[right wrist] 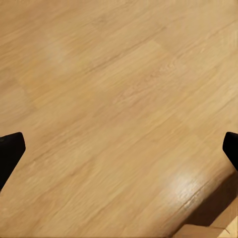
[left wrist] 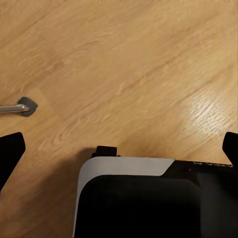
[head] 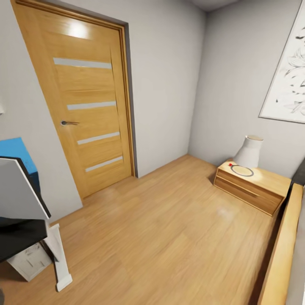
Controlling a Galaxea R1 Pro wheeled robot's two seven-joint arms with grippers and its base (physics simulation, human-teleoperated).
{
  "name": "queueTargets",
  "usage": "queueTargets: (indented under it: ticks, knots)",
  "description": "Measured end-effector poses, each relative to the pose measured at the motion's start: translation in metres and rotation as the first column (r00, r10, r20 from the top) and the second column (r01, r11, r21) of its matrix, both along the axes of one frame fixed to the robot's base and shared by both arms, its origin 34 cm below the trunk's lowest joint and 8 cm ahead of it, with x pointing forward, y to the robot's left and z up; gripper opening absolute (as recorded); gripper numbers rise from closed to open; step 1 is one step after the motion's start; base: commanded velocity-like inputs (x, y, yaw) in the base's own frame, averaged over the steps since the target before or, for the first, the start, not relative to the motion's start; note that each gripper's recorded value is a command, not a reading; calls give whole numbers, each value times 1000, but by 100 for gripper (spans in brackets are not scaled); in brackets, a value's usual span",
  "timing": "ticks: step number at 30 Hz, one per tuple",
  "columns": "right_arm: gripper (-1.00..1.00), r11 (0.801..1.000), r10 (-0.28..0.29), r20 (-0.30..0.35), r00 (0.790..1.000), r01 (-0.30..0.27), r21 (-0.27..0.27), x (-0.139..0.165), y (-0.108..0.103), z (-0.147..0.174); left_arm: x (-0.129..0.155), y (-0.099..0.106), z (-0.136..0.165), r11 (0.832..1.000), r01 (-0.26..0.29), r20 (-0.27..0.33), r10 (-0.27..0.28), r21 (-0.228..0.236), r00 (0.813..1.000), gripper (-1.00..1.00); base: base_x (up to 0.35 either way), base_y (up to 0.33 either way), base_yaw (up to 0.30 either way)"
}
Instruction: In the bedroom, organize the workspace by keeping the computer under the desk, ensuring the monitor is on the desk, placing the keyboard on the desk next to the monitor, placing the mouse on the desk next to the keyboard, moving the folder from the swivel chair onto the desk next to the mouse, stacking the notebook on top of the folder with the pen on top of the notebook, and positioning the swivel chair next to the desk.
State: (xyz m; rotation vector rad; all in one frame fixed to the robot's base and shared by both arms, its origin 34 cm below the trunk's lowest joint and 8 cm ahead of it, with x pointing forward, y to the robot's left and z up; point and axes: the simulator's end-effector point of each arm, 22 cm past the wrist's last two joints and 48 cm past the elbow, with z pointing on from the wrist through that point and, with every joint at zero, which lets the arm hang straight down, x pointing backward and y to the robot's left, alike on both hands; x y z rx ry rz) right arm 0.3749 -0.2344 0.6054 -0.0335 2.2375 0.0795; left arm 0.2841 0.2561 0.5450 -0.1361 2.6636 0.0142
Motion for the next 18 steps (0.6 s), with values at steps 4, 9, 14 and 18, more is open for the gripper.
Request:
queueTargets:
  ticks: [4,9,14,18]
  knots:
    - [100,1000,0,-7,1000,0,0,-2,0,-2,-3,0,-1,1000,-1,-8,1,0,1000,100,321,0,56]
    - [100,1000,0,-15,1000,0,-1,-4,-1,-4,-6,0,-2,1000,-1,-17,1,1,1000,100,322,0,60]
    - [100,1000,0,-23,1000,0,-1,-7,0,-5,-8,1,-3,1000,-2,-24,2,1,1000,100,318,57,61]
    - [100,1000,0,-29,1000,0,-1,-8,-1,-7,-11,0,-4,1000,-1,-30,1,1,1000,100,288,182,61]
